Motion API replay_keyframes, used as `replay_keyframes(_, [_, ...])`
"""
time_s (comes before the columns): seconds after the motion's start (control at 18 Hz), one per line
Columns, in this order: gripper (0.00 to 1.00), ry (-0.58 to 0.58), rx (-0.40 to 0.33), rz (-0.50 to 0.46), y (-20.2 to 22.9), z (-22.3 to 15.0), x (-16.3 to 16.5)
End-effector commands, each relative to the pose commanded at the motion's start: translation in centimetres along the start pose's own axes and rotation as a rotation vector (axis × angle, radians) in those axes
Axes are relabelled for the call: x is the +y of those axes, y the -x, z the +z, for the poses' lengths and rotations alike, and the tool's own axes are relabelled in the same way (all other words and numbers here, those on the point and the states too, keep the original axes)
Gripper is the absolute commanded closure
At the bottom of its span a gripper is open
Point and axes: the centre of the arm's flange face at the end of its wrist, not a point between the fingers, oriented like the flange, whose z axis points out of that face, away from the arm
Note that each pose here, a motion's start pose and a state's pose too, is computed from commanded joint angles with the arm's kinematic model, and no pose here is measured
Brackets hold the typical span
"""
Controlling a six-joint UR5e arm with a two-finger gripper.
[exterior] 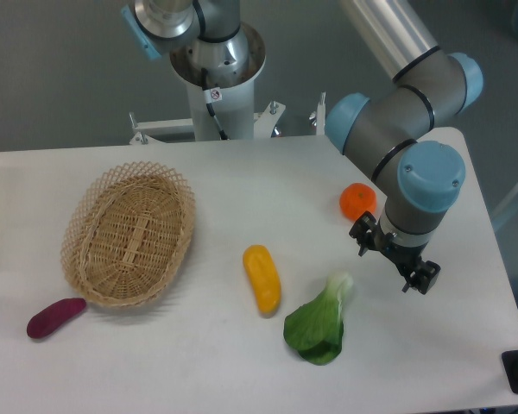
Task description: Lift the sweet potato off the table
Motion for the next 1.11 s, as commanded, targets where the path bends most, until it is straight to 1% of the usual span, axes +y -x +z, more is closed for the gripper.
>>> replay_keyframes(0.39, [0.00,0.000,0.000,0.002,0.1,-0.1,-0.1])
replay_keyframes(0.44, [0.00,-0.014,0.001,-0.011,0.1,-0.1,-0.3])
replay_keyframes(0.56, [0.00,-0.092,0.005,-0.029,0.2,-0.5,-0.9])
replay_keyframes(0.61, [0.00,-0.110,0.011,-0.044,0.1,-0.6,-1.2])
replay_keyframes(0.78, [0.00,-0.118,0.020,-0.086,-0.2,-0.4,-1.7])
replay_keyframes(0.94, [0.00,-0.118,0.027,-0.060,-1.4,-0.1,-5.0])
replay_keyframes(1.0, [0.00,-0.117,0.030,-0.066,-1.8,0.0,-6.1])
replay_keyframes(1.11, [0.00,-0.123,0.039,-0.113,-2.8,0.1,-8.6])
